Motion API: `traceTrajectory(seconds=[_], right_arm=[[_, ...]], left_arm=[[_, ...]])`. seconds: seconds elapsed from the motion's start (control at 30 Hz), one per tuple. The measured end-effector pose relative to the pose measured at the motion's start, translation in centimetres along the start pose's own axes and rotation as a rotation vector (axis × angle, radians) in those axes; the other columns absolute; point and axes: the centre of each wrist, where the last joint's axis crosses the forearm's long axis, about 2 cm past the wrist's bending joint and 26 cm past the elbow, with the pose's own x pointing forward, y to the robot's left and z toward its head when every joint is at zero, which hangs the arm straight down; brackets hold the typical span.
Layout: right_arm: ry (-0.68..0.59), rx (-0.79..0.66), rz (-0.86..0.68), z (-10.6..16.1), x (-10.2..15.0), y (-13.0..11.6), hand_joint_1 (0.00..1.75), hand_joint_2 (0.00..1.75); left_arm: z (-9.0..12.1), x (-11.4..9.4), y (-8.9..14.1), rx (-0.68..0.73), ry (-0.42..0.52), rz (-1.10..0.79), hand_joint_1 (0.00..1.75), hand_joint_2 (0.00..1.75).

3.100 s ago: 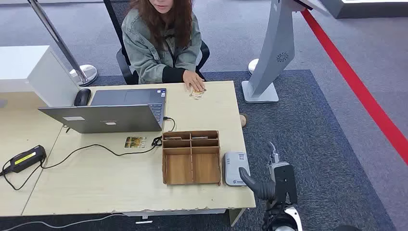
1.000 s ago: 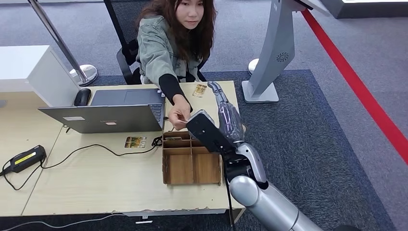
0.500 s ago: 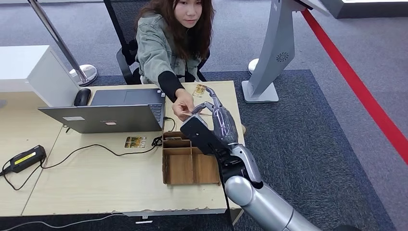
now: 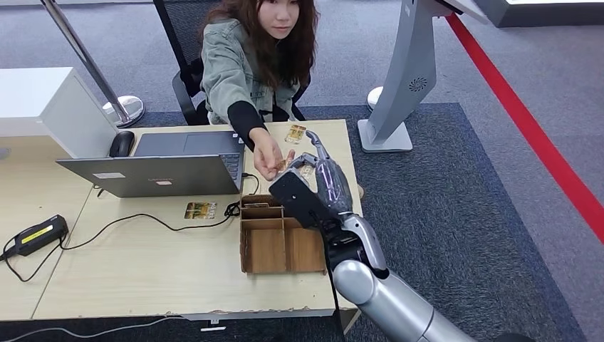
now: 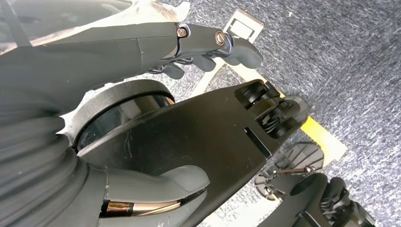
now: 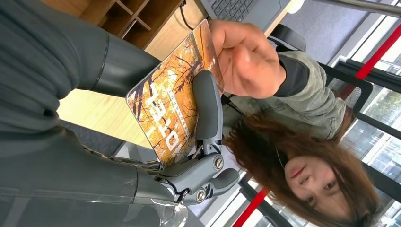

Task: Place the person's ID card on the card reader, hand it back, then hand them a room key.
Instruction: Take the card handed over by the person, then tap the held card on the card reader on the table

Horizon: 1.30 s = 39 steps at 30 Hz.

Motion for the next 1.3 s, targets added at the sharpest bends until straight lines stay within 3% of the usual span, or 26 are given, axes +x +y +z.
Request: traceTrajectory(seconds=[0.33,0.47,0.63,0.9,1.07,1.3], right_arm=[[-0.025,-0.087,-0.184,0.1,0.5,-1.3,1.75,1.75],[-0.053,-0.169,-0.318,0.7,1.0,-3.2,1.75,1.75],[-0.077,-0.259,-0.35,2.9,0.2,-5.8,1.75,1.75],[-0.037,-0.344,-0.21,8.0,-3.8,-8.1,1.75,1.75],[0.036,-0.35,-0.031,11.1,-6.6,-8.1,1.75,1.75],[0.166,-0.341,0.052,14.1,-10.4,-7.2,1.75,1.75]], left_arm=[[0.1,-0.2,0.0,-0.003,0.002,-0.005,0.0,1.75],[0.3,-0.8,0.1,0.005,0.022,0.012,0.0,1.75],[0.6,-1.8,0.2,0.014,0.052,0.039,0.0,1.75],[0.9,-2.8,0.4,0.033,0.083,0.083,0.0,1.75],[1.0,-3.3,0.6,0.047,0.067,0.111,0.0,1.75],[1.2,-3.9,0.7,0.061,0.05,0.133,0.0,1.75]])
